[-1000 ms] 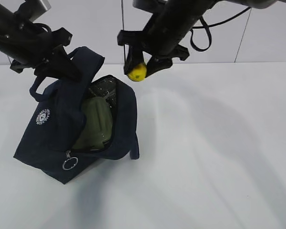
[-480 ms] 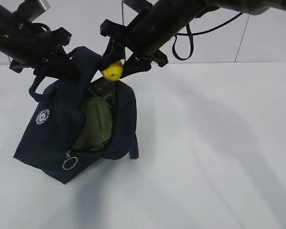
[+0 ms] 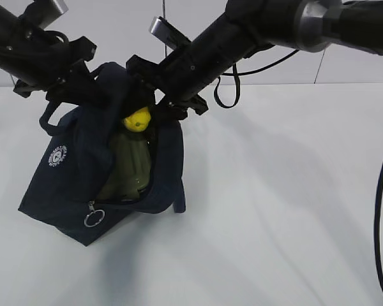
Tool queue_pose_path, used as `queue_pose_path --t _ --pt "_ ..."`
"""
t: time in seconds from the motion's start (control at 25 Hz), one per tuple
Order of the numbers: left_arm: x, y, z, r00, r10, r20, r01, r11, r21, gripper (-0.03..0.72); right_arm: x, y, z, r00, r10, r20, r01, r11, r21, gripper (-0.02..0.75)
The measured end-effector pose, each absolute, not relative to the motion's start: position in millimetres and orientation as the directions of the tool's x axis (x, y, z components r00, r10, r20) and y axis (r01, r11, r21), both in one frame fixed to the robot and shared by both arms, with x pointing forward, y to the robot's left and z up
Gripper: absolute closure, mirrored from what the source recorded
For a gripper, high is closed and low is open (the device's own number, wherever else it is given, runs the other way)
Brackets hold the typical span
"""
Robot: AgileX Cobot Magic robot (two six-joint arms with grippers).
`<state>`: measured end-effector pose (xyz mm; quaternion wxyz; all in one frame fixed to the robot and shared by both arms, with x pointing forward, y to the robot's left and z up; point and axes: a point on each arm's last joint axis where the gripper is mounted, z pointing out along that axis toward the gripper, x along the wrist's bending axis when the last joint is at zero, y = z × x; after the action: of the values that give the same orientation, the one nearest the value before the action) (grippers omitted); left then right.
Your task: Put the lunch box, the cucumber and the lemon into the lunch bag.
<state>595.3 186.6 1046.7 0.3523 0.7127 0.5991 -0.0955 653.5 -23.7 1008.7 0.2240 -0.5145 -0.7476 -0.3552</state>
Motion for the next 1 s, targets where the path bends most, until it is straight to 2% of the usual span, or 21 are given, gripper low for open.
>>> queue_pose_path --t 0.28,0.56,0.68,1.0 --pt "595.5 187.2 1046.7 0.263 0.787 -0.558 0.921 -0.032 0.388 0.697 652.9 -21.8 1007.5 -0.406 0.579 0.707 0.914 0.246 0.324 0.265" --pt "595.5 187.2 1046.7 0.263 0.787 -0.558 0.921 -0.032 0.388 0.697 650.5 -23.5 1005.4 -0.423 0.587 0.691 0.906 0.284 0.314 0.254" --pt "595.5 187.2 1046.7 0.263 0.787 -0.558 0.921 -0.032 0.388 0.697 648.5 -29.5 1001.0 -0.445 0.635 0.632 0.895 0.337 0.292 0.254" --pt "595.5 187.2 1046.7 0.263 0.787 -0.558 0.921 -0.032 0.388 0.697 640.6 -47.7 1045.7 -0.539 0.697 0.473 0.836 0.378 0.397 0.254"
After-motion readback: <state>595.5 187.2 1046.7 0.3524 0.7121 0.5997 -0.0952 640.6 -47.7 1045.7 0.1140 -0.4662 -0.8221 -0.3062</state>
